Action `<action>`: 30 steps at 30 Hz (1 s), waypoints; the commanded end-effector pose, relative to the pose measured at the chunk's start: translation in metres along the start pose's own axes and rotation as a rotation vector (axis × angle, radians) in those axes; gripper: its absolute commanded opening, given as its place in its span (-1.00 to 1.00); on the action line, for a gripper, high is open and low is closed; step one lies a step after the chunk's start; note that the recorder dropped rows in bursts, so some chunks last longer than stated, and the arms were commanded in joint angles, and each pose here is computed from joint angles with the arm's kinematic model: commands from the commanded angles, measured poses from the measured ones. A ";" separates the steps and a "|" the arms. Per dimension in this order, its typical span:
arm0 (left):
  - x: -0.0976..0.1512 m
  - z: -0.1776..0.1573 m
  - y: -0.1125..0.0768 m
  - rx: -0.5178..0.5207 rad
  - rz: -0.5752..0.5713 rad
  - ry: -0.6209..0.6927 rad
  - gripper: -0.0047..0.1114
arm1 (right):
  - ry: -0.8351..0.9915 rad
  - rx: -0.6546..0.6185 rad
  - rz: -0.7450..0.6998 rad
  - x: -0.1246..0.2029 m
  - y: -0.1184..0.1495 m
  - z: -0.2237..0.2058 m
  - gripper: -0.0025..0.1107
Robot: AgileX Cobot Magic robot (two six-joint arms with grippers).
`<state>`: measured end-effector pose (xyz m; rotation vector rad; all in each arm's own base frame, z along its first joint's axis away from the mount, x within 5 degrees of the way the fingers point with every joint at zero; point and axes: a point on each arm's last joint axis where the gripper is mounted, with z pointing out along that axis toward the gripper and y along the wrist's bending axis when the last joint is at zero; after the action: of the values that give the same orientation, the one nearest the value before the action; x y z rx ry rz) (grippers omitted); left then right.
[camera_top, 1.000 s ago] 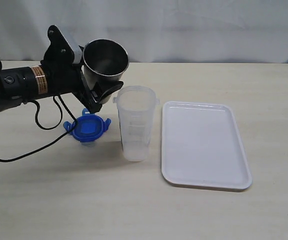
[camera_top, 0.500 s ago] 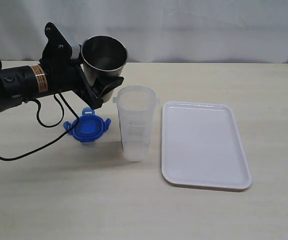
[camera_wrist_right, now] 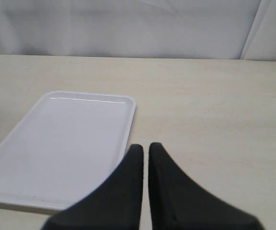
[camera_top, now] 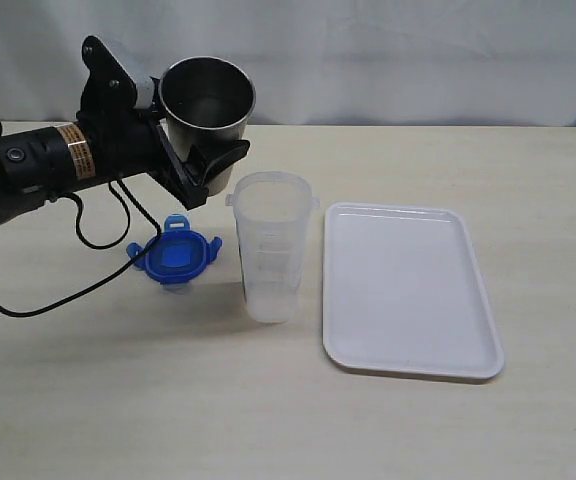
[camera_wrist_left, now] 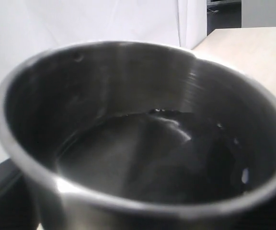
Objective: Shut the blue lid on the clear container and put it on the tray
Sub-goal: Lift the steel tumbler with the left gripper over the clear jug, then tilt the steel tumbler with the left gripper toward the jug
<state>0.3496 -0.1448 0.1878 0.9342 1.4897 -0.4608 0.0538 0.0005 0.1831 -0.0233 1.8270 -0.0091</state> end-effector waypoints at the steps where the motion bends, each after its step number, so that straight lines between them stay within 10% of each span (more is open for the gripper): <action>1: -0.019 -0.001 0.001 0.017 0.025 -0.110 -0.92 | -0.001 -0.002 0.009 0.001 0.000 0.000 -0.88; 30: -0.016 0.000 0.000 0.026 0.185 -0.078 -0.92 | -0.001 -0.002 0.009 0.001 0.000 0.000 -0.88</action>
<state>0.3468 -0.1464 0.1851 1.0814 1.4158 -0.3724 0.0538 0.0005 0.1831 -0.0233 1.8270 -0.0091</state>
